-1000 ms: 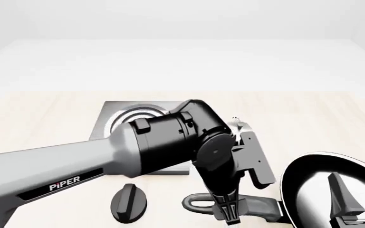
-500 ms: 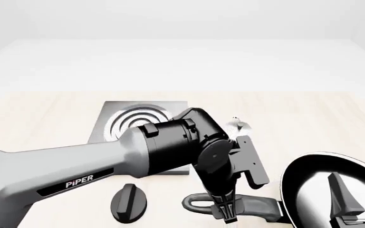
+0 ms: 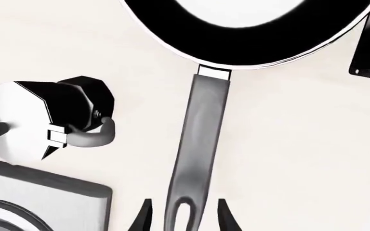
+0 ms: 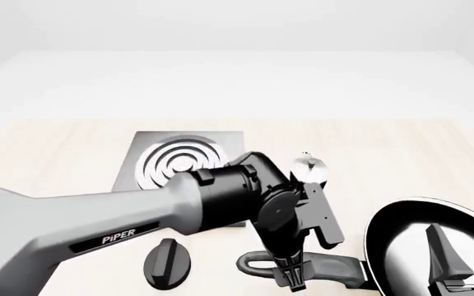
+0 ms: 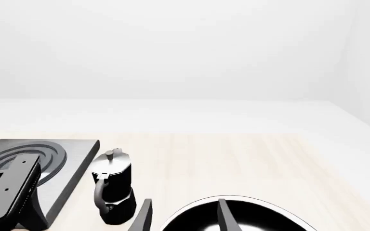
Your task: Put the frying pan on the stove.
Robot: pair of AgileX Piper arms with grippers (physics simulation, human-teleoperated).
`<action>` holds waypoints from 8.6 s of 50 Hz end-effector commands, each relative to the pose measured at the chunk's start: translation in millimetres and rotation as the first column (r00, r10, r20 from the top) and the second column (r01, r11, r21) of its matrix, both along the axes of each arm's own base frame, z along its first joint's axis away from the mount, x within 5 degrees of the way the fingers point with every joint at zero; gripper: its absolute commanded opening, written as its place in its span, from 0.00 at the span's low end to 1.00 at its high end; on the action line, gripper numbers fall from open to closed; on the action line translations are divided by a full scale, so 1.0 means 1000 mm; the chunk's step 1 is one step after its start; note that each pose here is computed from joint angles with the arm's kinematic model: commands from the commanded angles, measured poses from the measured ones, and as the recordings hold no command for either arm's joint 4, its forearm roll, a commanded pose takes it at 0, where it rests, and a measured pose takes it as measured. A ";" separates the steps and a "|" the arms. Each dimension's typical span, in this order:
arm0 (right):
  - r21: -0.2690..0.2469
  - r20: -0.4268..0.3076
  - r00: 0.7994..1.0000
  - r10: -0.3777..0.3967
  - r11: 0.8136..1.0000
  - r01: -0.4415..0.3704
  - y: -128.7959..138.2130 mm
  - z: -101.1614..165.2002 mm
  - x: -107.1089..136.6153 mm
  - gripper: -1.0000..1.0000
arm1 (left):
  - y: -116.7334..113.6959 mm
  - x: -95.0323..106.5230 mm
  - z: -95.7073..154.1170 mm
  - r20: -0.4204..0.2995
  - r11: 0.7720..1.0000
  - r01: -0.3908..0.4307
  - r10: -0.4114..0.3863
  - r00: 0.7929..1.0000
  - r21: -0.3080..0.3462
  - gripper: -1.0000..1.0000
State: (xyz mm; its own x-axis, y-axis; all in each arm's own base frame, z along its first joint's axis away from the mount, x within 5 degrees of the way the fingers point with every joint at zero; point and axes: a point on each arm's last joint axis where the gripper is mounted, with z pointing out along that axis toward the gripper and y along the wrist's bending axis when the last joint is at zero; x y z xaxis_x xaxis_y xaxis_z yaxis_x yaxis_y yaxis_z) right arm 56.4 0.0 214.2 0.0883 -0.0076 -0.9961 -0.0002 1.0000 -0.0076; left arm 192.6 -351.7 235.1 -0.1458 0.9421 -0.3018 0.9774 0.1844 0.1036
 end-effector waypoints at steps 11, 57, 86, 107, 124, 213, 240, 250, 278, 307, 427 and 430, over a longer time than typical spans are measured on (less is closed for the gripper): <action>0.000 0.000 1.000 0.000 1.000 0.000 0.000 0.000 0.000 1.00 | 0.002 -0.010 -0.020 -0.009 1.000 -0.009 0.009 1.000 -0.005 1.00; 0.000 0.000 1.000 0.000 1.000 0.000 0.000 0.000 0.000 1.00 | -0.012 0.012 -0.061 -0.010 1.000 -0.022 0.023 1.000 0.012 1.00; 0.000 0.000 1.000 0.000 1.000 0.000 0.000 0.000 0.000 1.00 | -0.018 0.026 -0.046 0.020 1.000 0.020 -0.020 1.000 0.001 0.00; 0.000 0.000 1.000 0.000 1.000 0.000 0.000 0.000 0.000 1.00 | -0.013 0.028 -0.004 0.066 0.997 0.081 -0.079 0.995 -0.020 0.00; 0.000 0.000 1.000 0.000 1.000 0.000 0.000 0.000 0.000 1.00 | -0.006 0.039 0.015 0.103 0.993 0.111 -0.108 0.989 -0.027 0.00; 0.000 0.000 1.000 0.000 1.000 0.000 0.000 0.000 0.000 1.00 | 0.045 0.069 0.124 0.381 0.969 0.170 -0.092 0.920 -0.177 0.00; 0.000 0.000 1.000 0.000 1.000 0.000 0.000 0.000 0.000 1.00 | 0.080 0.100 0.164 0.473 0.960 0.079 0.060 0.879 -0.268 0.00; 0.000 0.000 1.000 0.000 1.000 0.000 0.000 0.000 0.000 1.00 | 0.092 0.111 0.164 0.445 0.959 0.005 0.127 0.886 -0.284 0.00; 0.000 0.000 1.000 0.000 1.000 0.000 0.000 0.000 0.000 1.00 | 0.158 0.113 0.154 0.366 0.914 -0.230 0.351 0.862 -0.334 0.00; 0.000 0.000 1.000 0.000 1.000 0.000 0.000 0.000 0.000 1.00 | 0.238 0.053 0.151 0.299 0.824 -0.423 0.541 0.786 -0.378 0.00; 0.000 0.000 1.000 0.000 1.000 0.000 0.000 0.000 0.000 1.00 | 0.318 -0.055 0.047 0.105 0.578 -0.743 0.807 0.581 -0.337 0.00; 0.000 0.000 1.000 0.000 1.000 0.000 0.000 0.000 0.000 1.00 | 0.318 -0.054 0.046 0.104 0.578 -0.744 0.808 0.580 -0.336 0.00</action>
State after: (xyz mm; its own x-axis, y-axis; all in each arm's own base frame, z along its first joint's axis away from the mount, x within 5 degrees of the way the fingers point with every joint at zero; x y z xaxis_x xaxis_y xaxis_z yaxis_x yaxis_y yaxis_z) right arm 56.4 0.0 214.2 0.0884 -0.0076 -0.9961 -0.0002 1.0000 -0.0076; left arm 134.4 -33.8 274.0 -0.7130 0.3757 -0.5921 0.3862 0.9151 0.1155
